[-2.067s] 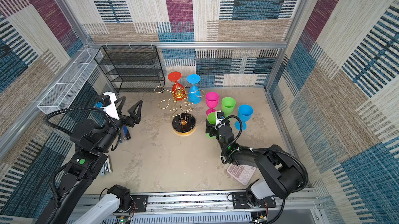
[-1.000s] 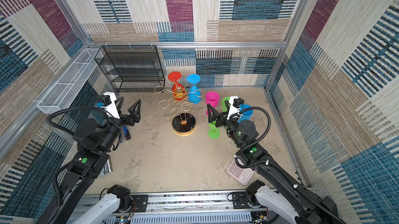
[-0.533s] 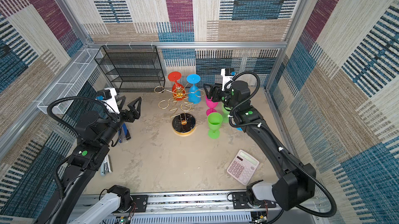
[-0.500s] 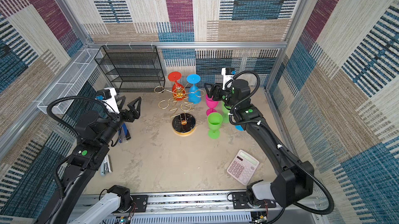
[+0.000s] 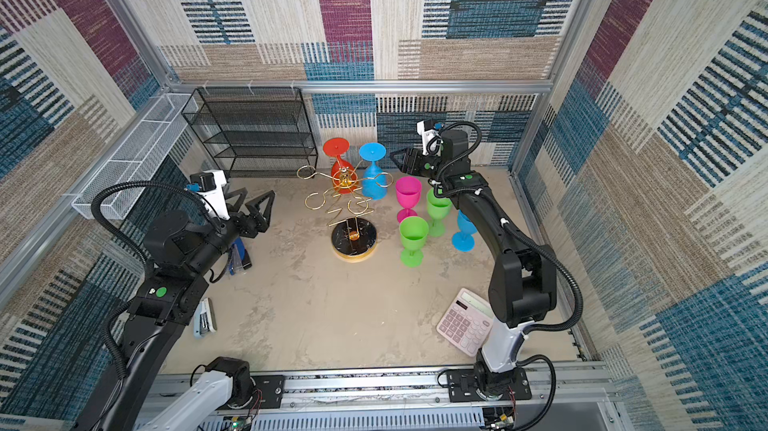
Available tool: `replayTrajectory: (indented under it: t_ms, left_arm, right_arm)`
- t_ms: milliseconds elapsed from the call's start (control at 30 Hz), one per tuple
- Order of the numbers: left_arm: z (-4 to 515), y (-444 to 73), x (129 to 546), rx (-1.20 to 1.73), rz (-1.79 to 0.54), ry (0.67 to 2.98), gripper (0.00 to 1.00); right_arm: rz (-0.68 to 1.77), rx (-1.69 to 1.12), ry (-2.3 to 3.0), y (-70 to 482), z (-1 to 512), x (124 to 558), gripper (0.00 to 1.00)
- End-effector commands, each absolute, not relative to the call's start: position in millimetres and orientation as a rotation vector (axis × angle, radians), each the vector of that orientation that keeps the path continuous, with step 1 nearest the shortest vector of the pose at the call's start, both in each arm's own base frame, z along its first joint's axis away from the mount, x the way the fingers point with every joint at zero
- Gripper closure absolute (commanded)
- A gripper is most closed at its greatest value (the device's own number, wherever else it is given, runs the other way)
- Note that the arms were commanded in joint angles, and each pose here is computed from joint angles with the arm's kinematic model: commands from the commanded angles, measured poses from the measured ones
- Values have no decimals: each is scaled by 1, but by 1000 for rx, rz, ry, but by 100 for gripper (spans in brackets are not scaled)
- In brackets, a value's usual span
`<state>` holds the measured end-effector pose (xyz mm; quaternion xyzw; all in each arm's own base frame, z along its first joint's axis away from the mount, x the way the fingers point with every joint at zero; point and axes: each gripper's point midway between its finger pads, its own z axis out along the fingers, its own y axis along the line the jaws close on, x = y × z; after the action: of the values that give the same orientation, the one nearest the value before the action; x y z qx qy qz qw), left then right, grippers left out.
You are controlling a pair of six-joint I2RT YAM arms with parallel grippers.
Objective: Take the wine glass off the wine glass rack
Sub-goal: 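Move the right gripper to the blue glass foot on the rack, then close the right gripper on the blue glass foot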
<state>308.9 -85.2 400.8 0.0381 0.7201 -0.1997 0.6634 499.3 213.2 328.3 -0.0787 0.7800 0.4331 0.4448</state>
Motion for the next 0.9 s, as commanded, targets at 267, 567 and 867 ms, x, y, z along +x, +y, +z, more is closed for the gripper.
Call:
replayTrajectory:
  t_ms: [267, 567, 867]
  left_arm:
    - [400, -87, 306, 97, -481, 1619, 17]
    - [399, -87, 305, 99, -484, 1616, 18]
    - [400, -87, 303, 104, -485, 1612, 18]
  right_arm:
    - [1241, -245, 1902, 231, 335, 499, 47]
    - [1275, -251, 1879, 236, 341, 499, 50]
    - [1279, -274, 1894, 252, 340, 502, 56]
